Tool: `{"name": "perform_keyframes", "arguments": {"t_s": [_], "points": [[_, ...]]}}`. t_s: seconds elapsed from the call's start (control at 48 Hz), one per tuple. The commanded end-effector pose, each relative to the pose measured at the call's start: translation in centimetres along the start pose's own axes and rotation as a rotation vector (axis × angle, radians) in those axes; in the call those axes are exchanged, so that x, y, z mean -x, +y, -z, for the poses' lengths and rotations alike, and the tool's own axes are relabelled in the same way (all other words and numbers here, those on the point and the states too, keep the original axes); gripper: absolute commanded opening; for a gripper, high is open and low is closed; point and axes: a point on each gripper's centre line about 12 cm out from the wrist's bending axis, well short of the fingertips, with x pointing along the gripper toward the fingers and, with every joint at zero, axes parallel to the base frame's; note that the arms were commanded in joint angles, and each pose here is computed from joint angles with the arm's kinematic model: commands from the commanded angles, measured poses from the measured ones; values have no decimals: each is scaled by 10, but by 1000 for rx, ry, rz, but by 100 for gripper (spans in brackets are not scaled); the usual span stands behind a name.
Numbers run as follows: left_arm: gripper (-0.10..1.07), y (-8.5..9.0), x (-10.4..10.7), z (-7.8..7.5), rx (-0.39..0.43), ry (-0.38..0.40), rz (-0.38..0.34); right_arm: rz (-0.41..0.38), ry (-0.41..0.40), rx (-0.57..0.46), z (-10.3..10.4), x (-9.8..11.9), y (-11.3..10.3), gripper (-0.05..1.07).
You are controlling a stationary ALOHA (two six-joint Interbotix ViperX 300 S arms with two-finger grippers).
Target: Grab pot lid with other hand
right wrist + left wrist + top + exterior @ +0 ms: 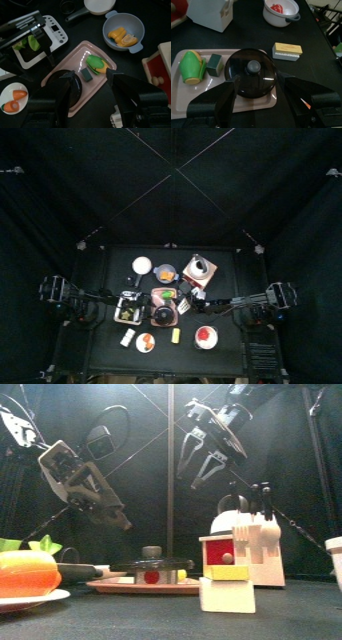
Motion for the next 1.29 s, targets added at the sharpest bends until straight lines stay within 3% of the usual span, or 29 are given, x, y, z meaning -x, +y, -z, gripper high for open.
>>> {"name": "perform_keyframes", "arguments": {"t_s": [0.0, 0.208, 0.562, 1.271], "points": [[94, -4, -14, -9, -18, -9, 21, -17, -26, -28, -10, 12, -5, 86], [94, -4, -34, -10, -30, 10, 30, -23, -16, -26, -3, 14, -11, 86], [94, 5, -57, -10, -65, 77, -15, -17, -7, -22, 0, 12, -12, 86], [92, 8, -62, -7, -95, 109, -35, -17, 6, -19, 5, 9, -13, 86]]}}
